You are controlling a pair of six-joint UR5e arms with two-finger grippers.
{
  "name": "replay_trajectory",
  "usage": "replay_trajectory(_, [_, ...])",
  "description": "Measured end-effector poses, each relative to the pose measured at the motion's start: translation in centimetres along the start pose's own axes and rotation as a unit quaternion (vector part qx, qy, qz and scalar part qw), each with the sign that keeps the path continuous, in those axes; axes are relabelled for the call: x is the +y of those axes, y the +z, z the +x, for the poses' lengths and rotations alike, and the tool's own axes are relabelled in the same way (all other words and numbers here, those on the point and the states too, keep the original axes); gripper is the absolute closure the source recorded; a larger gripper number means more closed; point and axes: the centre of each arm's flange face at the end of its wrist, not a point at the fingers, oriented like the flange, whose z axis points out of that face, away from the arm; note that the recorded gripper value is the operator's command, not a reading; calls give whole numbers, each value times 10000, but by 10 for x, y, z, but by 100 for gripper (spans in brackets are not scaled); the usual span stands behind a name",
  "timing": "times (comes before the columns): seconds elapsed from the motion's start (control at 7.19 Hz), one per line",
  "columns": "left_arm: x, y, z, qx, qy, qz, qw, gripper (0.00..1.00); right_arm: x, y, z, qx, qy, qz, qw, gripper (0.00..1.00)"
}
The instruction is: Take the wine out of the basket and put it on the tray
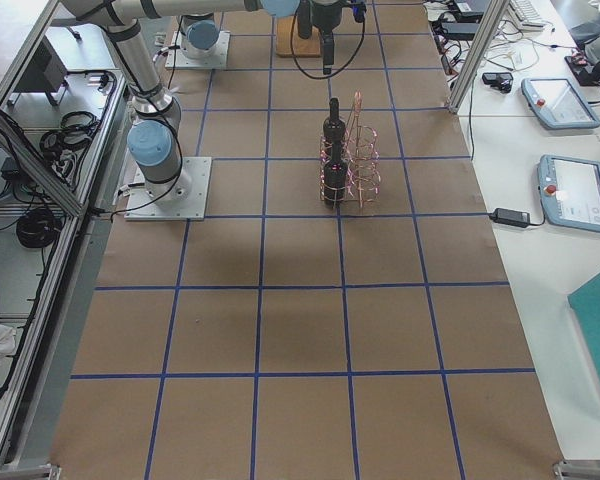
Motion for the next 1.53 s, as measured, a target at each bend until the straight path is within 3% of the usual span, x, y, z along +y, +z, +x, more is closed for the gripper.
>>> replay_trajectory(0.28, [12,-39,60,-111,-712,461,9963,0,0,0,0,0,2,5,10000,0])
replay_trajectory(0.42, [19,-56,81,-72,-811,763,9938,0,0,0,0,-4,3,6,10000,0])
replay_trajectory(0.7, [32,-71,120,93,-510,1146,9921,0,0,0,0,-12,3,6,10000,0])
replay_trajectory(1.11, [58,-78,174,99,302,1269,9914,0,0,0,0,-11,1,1,10000,0])
replay_trajectory(1.53, [72,-77,182,23,709,1119,9912,0,0,0,0,-8,0,7,10000,0])
